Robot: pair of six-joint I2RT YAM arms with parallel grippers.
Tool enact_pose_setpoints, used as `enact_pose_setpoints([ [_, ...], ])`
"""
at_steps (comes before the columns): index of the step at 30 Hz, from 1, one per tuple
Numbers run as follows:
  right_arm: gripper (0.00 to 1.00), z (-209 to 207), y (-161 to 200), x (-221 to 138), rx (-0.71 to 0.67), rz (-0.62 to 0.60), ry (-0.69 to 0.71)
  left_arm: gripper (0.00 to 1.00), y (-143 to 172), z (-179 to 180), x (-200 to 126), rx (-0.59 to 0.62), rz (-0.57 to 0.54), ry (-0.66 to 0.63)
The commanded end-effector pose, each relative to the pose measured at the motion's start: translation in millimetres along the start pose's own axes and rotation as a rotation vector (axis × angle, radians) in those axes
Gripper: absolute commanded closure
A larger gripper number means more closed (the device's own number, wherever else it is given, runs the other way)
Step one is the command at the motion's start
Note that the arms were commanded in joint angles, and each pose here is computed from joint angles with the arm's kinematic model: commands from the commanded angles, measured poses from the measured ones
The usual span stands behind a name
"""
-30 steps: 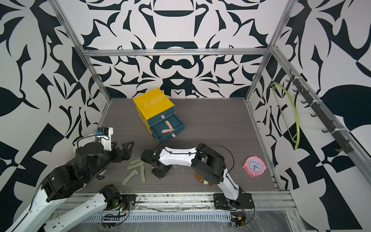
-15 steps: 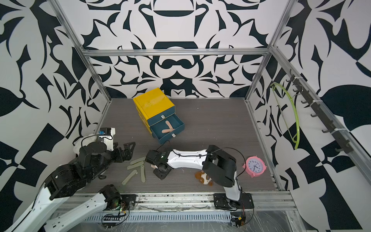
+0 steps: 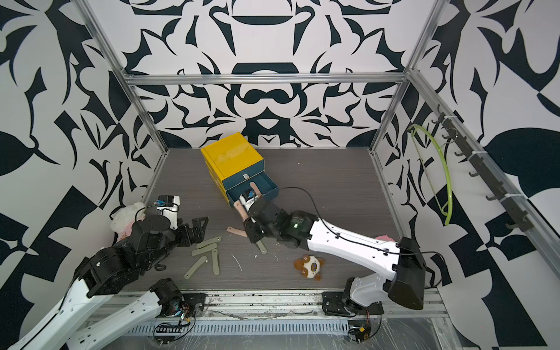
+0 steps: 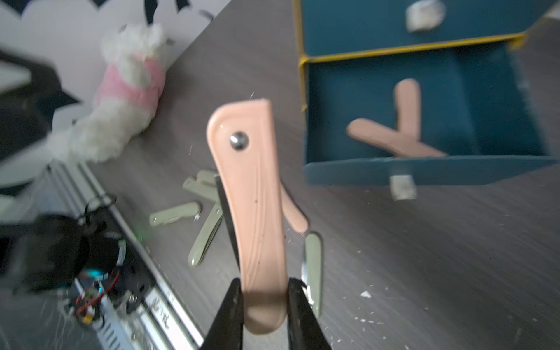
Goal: Place the fruit knives into the drawer by color
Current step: Place the fruit knife in the drawer.
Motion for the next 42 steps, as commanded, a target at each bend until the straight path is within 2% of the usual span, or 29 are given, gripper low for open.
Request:
enact_pose_setpoints([
  [1, 1.00, -13, -33, 1, 0.229, -0.081, 0.008, 0.01, 4, -2, 4, -0.026, 0.004, 0.015],
  [6, 1.00, -23, -61, 23, 0.422, -0.103, 0.005, 0.01, 7, -3, 9, -0.028, 0.024, 0.013],
  [11, 0.99, -34, -80, 53, 0.565, -0.066, -0.009, 0.01, 11, -7, 17, -0.015, 0.067, 0.022],
  [18, 0.96, -41, -86, 81, 0.614, -0.035, -0.001, 0.01, 10, -13, 25, -0.026, 0.068, 0.058],
  [19, 0.93, -41, -88, 84, 0.612, -0.032, -0.005, 0.01, 11, -13, 26, -0.026, 0.071, 0.062],
  [23, 0.72, -42, -90, 93, 0.605, -0.022, -0.009, 0.01, 12, -14, 27, -0.023, 0.077, 0.064],
  [26, 0.62, -41, -93, 92, 0.582, -0.033, -0.018, 0.01, 12, -14, 27, -0.022, 0.080, 0.067],
  [31, 0.57, -37, -99, 78, 0.541, -0.063, -0.027, 0.01, 11, -13, 24, -0.018, 0.070, 0.068],
  [36, 0.56, -35, -94, 58, 0.500, -0.077, -0.044, 0.01, 12, -14, 27, -0.004, 0.078, 0.066],
  [42, 0.58, -9, -67, 27, 0.239, -0.051, -0.067, 0.01, 16, -14, 31, -0.015, 0.089, 0.063],
])
Point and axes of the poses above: each gripper's point midway between its finger pads, its own x axis out along the fingers, its own z axis along the line the jaws close on, y = z × x, the point moved 10 cm from there along -x, back along the fingers, and after that the axes turned 14 degrees about x, right-handed, at the moved point
